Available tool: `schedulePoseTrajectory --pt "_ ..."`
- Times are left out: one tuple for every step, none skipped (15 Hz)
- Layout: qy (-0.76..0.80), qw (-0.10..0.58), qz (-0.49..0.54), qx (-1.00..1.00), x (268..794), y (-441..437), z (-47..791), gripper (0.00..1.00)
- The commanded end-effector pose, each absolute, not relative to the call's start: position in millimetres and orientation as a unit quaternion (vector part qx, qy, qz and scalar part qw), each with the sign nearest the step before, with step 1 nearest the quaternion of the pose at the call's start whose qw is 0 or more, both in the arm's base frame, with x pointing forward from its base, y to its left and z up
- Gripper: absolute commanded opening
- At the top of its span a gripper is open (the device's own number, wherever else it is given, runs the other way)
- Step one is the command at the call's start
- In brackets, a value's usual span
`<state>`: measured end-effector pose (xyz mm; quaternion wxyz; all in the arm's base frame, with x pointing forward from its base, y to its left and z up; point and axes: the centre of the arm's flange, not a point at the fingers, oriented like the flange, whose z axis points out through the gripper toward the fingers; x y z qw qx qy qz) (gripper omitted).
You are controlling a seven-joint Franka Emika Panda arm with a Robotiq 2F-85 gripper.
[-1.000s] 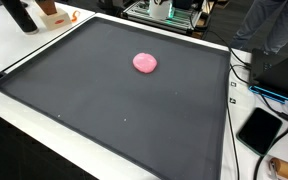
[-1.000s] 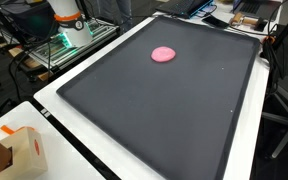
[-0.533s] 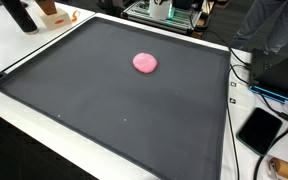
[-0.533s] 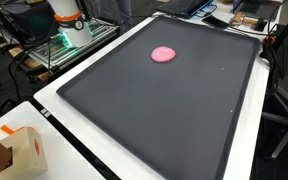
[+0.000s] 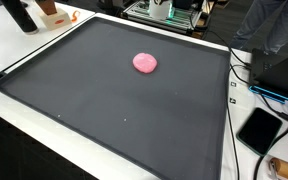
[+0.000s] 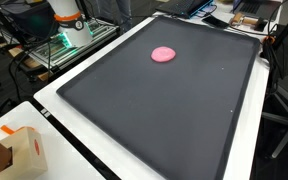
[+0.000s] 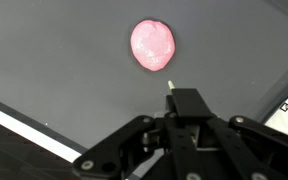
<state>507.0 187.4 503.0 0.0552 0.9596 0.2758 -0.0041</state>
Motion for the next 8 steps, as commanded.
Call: schedulePoseTrajectory --pt "0.277 0.043 -0.008 0.960 505 182 487 0.03" --pt "0.279 0.040 -0.013 0.959 504 179 480 0.03" --pt "0.286 0.036 -0.016 0.957 503 176 471 0.03" --pt "0.291 0.032 -0.020 0.956 503 173 461 0.03" --pt "0.297 0.028 -0.021 0.954 502 170 451 0.03" --pt "0.305 0.019 -0.019 0.952 501 166 439 0.03" --pt "0.313 0.015 -0.018 0.949 501 163 428 0.03" --pt "0.325 0.003 -0.022 0.945 500 160 416 0.03"
